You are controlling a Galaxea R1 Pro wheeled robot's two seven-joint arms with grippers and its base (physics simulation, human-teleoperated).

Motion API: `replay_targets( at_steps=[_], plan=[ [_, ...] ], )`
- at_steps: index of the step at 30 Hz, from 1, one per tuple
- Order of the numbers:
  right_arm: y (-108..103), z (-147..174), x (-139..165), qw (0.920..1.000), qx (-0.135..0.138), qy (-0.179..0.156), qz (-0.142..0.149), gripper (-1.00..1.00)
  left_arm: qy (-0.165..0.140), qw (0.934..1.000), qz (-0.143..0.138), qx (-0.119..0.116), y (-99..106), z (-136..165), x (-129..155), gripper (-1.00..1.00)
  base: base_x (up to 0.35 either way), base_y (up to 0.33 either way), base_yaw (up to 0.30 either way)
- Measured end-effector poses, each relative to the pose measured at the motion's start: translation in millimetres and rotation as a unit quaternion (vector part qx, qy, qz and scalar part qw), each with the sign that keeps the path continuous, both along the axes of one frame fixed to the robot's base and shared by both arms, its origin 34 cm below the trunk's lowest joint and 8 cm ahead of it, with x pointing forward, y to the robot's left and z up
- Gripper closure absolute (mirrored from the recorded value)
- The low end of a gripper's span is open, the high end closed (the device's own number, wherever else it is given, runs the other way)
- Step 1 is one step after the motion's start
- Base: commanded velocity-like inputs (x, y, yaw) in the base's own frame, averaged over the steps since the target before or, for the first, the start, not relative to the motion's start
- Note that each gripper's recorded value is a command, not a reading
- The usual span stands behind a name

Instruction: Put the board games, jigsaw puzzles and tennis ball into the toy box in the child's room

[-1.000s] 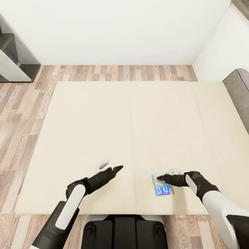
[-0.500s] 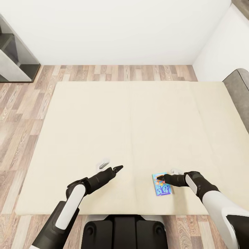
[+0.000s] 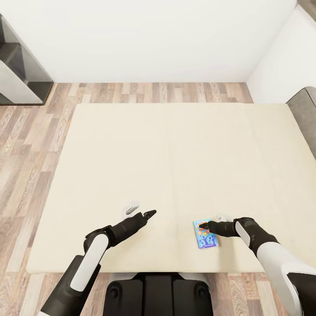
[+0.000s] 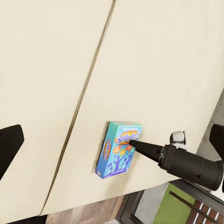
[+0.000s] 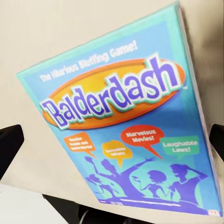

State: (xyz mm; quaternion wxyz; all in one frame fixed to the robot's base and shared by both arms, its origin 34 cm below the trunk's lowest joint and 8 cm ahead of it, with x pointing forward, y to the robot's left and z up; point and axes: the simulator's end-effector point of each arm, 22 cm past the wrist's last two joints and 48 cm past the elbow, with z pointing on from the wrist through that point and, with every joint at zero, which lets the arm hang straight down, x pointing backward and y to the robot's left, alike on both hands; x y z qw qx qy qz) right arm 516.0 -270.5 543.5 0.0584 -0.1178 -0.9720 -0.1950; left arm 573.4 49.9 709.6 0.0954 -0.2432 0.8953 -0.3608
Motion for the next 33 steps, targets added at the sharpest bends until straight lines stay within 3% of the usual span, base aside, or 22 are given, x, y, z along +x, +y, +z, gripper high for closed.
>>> replay_targets(
  at_steps=[33],
  plan=[
    [-0.9, 0.2, 0.7, 1.0, -0.001, -0.001, 0.0, -1.0, 0.0, 1.0, 0.0, 0.0, -0.2, 0.1, 0.2, -1.0, 0.0, 0.019, 0.0]
  ],
)
